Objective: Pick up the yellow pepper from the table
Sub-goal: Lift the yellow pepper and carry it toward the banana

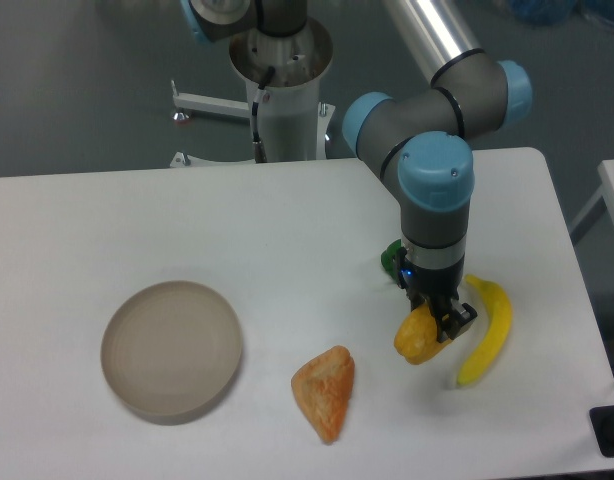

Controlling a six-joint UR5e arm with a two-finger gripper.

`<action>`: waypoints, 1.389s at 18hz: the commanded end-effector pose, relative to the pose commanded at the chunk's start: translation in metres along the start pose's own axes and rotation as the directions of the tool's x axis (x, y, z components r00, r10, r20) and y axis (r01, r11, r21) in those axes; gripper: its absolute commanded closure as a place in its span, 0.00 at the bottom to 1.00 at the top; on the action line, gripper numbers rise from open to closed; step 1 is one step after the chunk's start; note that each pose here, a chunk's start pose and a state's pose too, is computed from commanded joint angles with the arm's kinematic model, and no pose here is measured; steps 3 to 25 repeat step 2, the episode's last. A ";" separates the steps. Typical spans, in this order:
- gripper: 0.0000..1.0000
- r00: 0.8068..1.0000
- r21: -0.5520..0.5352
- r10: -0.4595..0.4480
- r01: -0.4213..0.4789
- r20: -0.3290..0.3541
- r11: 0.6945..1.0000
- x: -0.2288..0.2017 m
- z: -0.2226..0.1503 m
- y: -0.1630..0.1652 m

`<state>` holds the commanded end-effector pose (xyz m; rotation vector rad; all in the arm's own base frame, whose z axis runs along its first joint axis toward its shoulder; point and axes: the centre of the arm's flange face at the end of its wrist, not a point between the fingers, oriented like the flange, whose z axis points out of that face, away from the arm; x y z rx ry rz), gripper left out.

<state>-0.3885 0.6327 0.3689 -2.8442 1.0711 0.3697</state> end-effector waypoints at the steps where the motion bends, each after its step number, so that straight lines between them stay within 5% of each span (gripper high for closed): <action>1: 0.60 1.000 0.000 0.000 0.000 0.001 1.000 0.000 0.000 0.000; 25: 0.60 1.000 0.000 0.000 0.000 0.001 1.000 0.000 0.000 0.000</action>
